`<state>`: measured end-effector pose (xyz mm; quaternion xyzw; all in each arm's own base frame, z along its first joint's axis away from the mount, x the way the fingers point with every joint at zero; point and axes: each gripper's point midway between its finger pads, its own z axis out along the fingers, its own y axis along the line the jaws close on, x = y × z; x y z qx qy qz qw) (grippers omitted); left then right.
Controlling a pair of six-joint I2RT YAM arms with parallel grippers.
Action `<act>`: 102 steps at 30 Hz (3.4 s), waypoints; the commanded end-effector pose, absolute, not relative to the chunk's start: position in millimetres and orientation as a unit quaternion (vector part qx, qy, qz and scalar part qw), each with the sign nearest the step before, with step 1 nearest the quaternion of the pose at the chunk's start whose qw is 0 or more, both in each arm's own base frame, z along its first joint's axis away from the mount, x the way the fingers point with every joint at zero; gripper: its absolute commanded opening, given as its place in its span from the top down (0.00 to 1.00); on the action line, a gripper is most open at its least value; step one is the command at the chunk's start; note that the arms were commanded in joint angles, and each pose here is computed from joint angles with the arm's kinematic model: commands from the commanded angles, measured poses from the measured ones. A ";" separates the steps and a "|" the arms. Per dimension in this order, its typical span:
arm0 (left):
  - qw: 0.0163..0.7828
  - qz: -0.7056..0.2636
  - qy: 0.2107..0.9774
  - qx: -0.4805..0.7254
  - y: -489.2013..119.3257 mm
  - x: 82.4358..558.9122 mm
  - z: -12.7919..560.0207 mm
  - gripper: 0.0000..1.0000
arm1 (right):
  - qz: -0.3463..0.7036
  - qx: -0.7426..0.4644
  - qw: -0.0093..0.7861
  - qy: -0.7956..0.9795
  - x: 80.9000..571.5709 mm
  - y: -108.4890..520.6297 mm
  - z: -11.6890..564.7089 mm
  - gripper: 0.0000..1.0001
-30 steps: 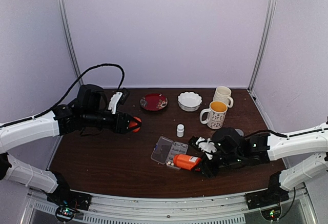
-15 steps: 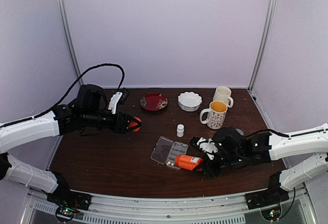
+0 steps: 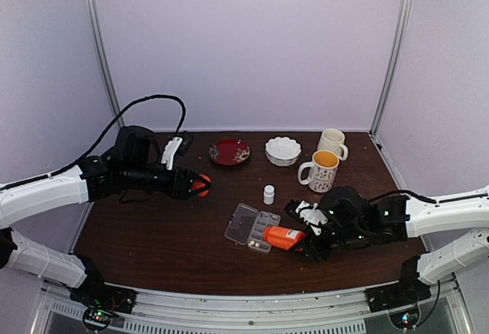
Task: Sort the pills into containers
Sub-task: Pour the pill into the compartment of the pill container.
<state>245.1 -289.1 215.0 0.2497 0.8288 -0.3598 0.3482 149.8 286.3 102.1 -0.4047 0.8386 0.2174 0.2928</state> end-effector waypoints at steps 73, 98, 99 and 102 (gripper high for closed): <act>0.368 -0.365 0.818 0.251 -289.1 247.0 228.1 1.00 | 0.229 -0.401 0.293 0.837 151.1 298.2 101.6 1.00; 0.366 -0.366 0.818 0.252 -291.0 248.5 227.8 1.00 | 0.238 -0.407 0.288 0.834 148.4 303.0 101.9 1.00; 0.365 -0.366 0.818 0.253 -291.3 248.4 227.8 1.00 | 0.233 -0.404 0.292 0.835 150.5 301.7 101.9 1.00; 0.366 -0.366 0.817 0.252 -291.3 248.5 228.4 1.00 | 0.196 -0.424 0.258 0.846 149.0 297.4 91.2 1.00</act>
